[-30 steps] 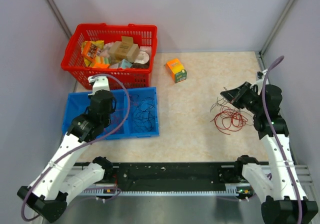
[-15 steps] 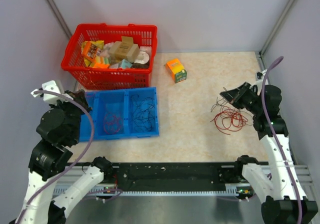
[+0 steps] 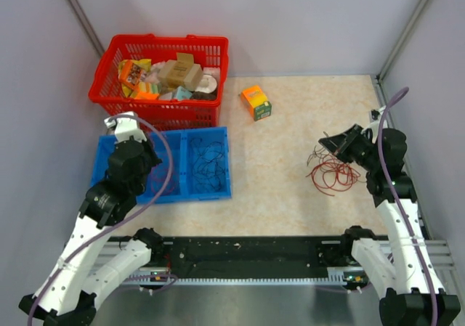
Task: Untangle the cables
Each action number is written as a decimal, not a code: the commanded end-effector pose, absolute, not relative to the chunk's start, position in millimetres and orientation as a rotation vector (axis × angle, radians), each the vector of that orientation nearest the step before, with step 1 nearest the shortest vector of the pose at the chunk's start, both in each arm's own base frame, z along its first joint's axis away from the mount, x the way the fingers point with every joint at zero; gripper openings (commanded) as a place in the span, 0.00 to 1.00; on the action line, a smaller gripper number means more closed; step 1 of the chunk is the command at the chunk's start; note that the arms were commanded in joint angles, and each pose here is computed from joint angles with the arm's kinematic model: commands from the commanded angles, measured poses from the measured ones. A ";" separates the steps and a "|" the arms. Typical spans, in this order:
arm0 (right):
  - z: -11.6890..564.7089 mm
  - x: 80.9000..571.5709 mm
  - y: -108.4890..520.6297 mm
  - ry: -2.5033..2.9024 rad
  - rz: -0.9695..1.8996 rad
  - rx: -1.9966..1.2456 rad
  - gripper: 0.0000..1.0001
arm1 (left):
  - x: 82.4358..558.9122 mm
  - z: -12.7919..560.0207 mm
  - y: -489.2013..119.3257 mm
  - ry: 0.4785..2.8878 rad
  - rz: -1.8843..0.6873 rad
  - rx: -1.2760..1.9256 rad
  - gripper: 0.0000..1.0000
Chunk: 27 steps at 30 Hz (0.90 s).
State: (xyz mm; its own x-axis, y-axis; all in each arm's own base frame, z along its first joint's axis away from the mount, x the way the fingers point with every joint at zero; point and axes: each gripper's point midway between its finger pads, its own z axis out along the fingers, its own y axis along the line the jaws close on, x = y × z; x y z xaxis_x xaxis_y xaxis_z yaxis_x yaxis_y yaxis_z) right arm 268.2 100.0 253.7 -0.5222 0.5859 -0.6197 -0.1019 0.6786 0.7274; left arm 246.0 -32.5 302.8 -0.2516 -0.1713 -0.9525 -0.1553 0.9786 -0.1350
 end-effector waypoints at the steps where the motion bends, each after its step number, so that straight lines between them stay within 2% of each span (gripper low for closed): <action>1: 258.3 266.8 103.0 1.919 0.913 0.333 0.00 | 247.5 295.8 -28.7 1.804 -0.043 -0.348 0.00; 6: 257.3 266.1 102.7 1.919 0.910 0.331 0.00 | 250.4 250.7 -32.2 1.886 -0.024 -0.383 0.00; 13: 252.0 266.0 103.4 1.936 0.916 0.341 0.00 | 259.9 255.4 -45.2 1.898 -0.069 -0.348 0.00; 20: 254.1 264.1 106.2 1.926 0.944 0.344 0.00 | 251.1 167.8 -14.6 2.034 0.125 -0.564 0.02; 22: 255.0 263.5 106.7 1.926 0.948 0.342 0.00 | 251.5 169.4 -13.6 2.027 0.088 -0.606 0.23; 24: 256.0 259.0 116.5 1.936 0.972 0.307 0.00 | 251.0 184.5 -11.7 1.990 0.065 -0.635 0.63; 25: 257.0 258.5 117.9 1.937 0.973 0.303 0.00 | 250.6 195.2 -11.4 1.965 0.048 -0.639 0.74; 27: 259.5 258.1 121.6 1.935 0.974 0.296 0.00 | 251.3 220.1 -15.1 1.901 -0.026 -0.622 0.80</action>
State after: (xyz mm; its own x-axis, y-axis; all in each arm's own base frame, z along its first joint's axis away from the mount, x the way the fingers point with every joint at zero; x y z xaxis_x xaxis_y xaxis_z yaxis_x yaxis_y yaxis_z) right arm 262.2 110.6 246.7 -0.5568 0.5676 -0.6064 -0.1182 0.6685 0.7343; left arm 241.9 -11.1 159.6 -0.4574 -0.3368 -0.8230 -0.4385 0.8906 -0.1208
